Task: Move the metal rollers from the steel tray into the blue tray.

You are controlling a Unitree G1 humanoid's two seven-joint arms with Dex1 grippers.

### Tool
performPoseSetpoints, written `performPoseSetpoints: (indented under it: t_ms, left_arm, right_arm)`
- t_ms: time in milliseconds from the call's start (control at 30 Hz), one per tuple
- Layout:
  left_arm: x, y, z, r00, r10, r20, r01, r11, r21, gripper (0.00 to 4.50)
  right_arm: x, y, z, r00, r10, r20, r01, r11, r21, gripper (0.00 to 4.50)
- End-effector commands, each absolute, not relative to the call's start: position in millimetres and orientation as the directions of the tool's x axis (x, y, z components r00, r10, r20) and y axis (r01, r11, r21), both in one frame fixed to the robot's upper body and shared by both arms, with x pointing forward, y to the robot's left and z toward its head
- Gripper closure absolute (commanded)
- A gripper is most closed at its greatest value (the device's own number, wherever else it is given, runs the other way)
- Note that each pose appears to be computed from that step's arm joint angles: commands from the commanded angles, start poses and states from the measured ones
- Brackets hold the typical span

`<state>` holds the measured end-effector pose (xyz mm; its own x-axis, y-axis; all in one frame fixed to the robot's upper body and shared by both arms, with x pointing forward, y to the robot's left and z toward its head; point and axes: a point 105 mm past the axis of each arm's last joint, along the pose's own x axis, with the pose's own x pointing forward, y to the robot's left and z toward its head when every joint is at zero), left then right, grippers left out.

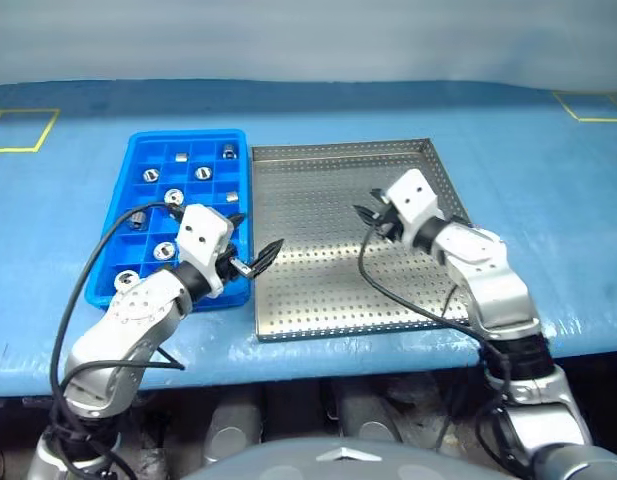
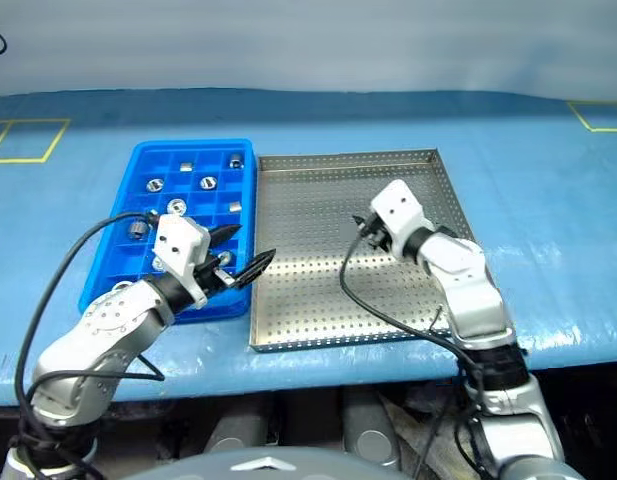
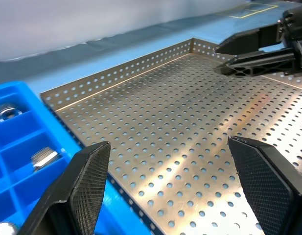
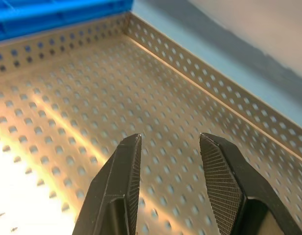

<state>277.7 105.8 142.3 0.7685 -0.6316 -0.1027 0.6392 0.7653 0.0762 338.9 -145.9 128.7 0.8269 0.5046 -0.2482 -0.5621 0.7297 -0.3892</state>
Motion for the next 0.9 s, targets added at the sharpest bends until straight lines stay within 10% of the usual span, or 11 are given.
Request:
performPoseSetpoints:
  t_ms: [33,900]
  left_arm:
    - [286,100,148,0.76,-0.648,-0.052,0.649,0.753,0.106,0.31]
    - [302,103,134,0.823,-0.567,-0.006,0.566,0.821,0.068,0.16]
  right_arm:
    - [329,-153,138,0.825,0.513,-0.237,-0.564,0.727,-0.392,2.52]
    - [315,-156,123,0.816,0.519,-0.255,-0.576,0.766,-0.285,2.49]
